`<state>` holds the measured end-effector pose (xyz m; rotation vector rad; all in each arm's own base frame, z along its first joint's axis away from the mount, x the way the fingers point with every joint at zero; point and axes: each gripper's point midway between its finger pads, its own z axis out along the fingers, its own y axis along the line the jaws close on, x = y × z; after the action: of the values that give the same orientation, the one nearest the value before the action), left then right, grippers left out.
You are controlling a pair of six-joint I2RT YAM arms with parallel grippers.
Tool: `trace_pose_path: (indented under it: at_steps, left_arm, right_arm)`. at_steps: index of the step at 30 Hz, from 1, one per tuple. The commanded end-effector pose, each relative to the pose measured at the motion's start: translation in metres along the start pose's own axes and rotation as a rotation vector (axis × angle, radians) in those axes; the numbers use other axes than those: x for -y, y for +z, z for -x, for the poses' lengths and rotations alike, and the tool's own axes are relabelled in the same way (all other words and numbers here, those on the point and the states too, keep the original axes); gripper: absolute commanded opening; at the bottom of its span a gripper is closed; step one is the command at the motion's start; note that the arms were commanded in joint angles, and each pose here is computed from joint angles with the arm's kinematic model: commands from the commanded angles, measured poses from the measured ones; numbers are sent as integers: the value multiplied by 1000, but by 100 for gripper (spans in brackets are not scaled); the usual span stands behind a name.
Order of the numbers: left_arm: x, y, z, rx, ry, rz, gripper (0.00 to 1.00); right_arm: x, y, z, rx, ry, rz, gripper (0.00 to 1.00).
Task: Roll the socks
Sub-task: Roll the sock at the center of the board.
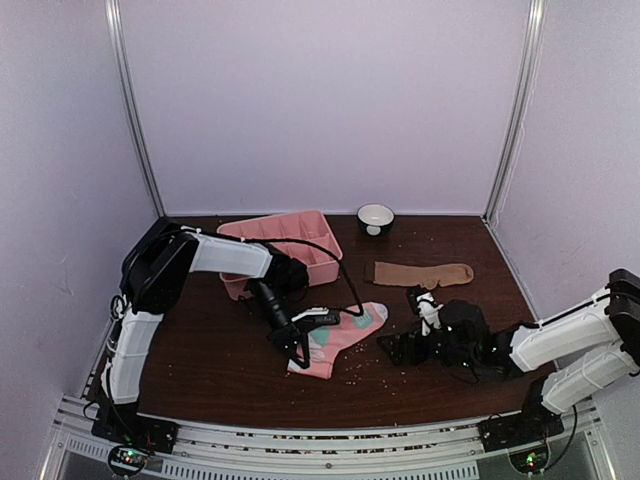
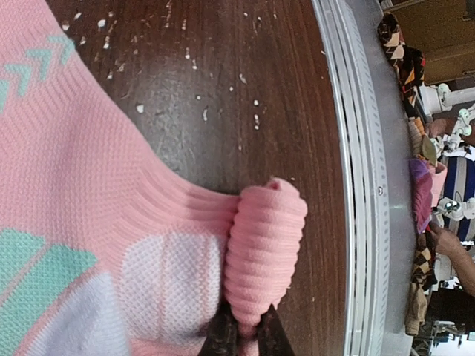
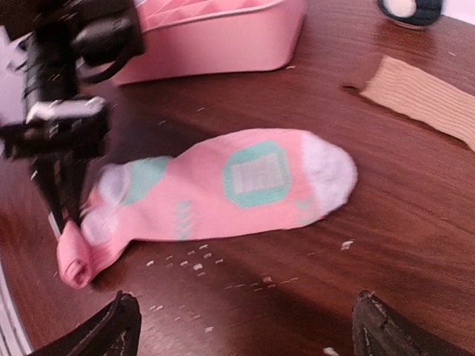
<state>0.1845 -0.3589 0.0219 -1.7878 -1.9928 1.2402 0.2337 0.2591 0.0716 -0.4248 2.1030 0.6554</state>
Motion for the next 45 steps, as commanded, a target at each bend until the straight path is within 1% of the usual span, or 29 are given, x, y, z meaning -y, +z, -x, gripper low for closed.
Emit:
trace_pose_path:
  at_steps: [1,3,6,8,11,15,19,23,25,26,27,31,35,41,42,45]
  left_arm:
    - [-41,9,-25,-133,-81,165,0]
    - [-45,11,-28,-162,-84,200,0]
    - [-47,15,-30,-197,-87,224,0]
    - [-47,19,-30,-211,-82,229,0]
    - [-47,22,-31,-229,-81,228,0]
    - [-50,24,-36,-249,-86,224,0]
    - [-47,27,-37,-250,-80,199,0]
    - [-44,28,-38,-251,-69,175,0]
    - [-42,28,-38,-249,-61,164,0]
    - [-42,28,-38,-250,-58,162,0]
    - [-42,28,-37,-250,-55,164,0]
    - [-39,27,-33,-237,-41,154,0]
    - [-28,26,-27,-213,-12,101,0]
    - [-20,24,-26,-220,25,66,4]
    - [-20,23,-26,-225,23,63,7]
    - [-18,18,-23,-223,37,71,23]
  right_arm:
    - [-51,-6,-20,20,-324,137,100]
    - [-71,-9,-30,29,-432,197,96]
    - [-94,-5,-37,18,-585,221,88]
    - [-113,3,-35,7,-680,234,82]
    - [-130,18,-38,-25,-812,236,73]
    - [-148,38,-43,-61,-916,264,64]
    - [-157,54,-50,-99,-978,279,55]
    - [-154,68,-58,-140,-1002,272,42]
    - [-146,76,-55,-144,-979,232,29]
    - [-141,81,-51,-143,-958,213,25]
    - [-138,83,-50,-152,-937,216,22]
    - [-132,84,-55,-179,-897,223,22]
    - [-125,84,-76,-248,-882,239,25]
    - [-112,82,-106,-336,-793,271,26]
    - [-109,82,-111,-358,-782,276,24]
    - [-101,81,-126,-414,-727,292,15]
